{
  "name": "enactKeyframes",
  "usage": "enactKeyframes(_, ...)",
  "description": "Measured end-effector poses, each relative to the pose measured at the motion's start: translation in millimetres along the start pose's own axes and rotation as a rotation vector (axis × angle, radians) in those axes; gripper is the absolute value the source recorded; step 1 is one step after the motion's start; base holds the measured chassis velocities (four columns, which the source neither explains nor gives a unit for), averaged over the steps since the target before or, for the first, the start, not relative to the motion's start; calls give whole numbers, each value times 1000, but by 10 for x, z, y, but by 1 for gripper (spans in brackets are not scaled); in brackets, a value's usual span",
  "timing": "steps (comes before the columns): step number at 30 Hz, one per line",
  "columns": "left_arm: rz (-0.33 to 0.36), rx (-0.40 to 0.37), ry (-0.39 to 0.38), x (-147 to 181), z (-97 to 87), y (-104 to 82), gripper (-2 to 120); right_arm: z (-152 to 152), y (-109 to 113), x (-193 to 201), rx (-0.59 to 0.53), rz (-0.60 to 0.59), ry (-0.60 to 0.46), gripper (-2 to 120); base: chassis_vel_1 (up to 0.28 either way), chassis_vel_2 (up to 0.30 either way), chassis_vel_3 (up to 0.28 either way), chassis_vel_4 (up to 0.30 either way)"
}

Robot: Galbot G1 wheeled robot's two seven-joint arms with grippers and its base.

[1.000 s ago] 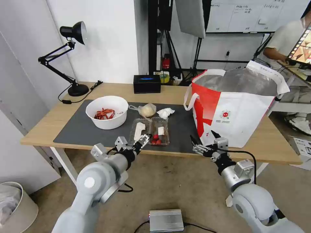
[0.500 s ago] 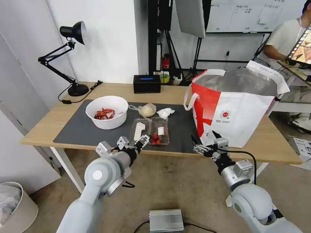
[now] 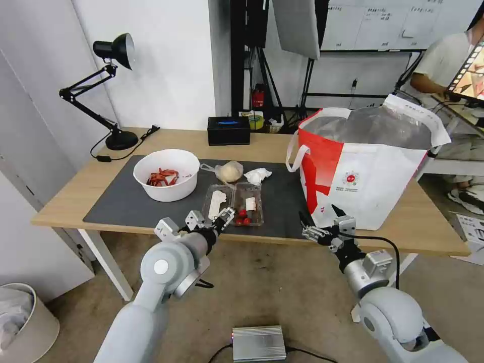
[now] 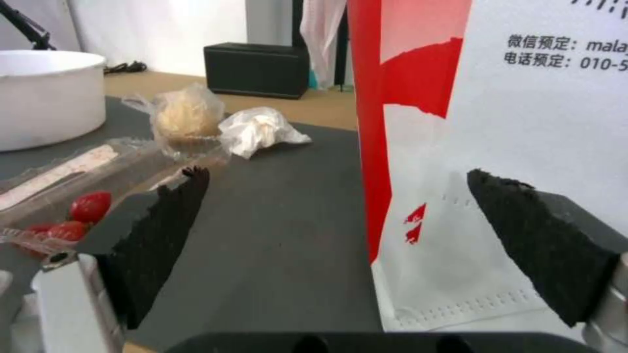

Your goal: Pick up the trash from the table and place it into the takeout bag.

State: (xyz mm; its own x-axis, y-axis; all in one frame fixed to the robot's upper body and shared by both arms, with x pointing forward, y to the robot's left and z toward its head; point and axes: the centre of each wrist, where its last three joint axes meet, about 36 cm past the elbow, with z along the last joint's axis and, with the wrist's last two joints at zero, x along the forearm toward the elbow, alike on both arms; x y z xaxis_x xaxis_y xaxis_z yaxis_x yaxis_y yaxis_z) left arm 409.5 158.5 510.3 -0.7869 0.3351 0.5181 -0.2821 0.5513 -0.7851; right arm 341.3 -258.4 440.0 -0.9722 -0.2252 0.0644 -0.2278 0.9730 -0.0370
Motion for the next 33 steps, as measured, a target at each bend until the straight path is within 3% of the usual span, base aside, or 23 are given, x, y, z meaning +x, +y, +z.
enactKeyframes(21, 16, 56, -59, -130, 81, -92, 100, 67, -8, 4, 16, 17, -8, 100, 0, 0, 0, 0)
enactKeyframes(33, 92, 58, -146, 43, 126, -46, 100, 155, 26, -18, 13, 22, -2, 100, 0, 0, 0, 0)
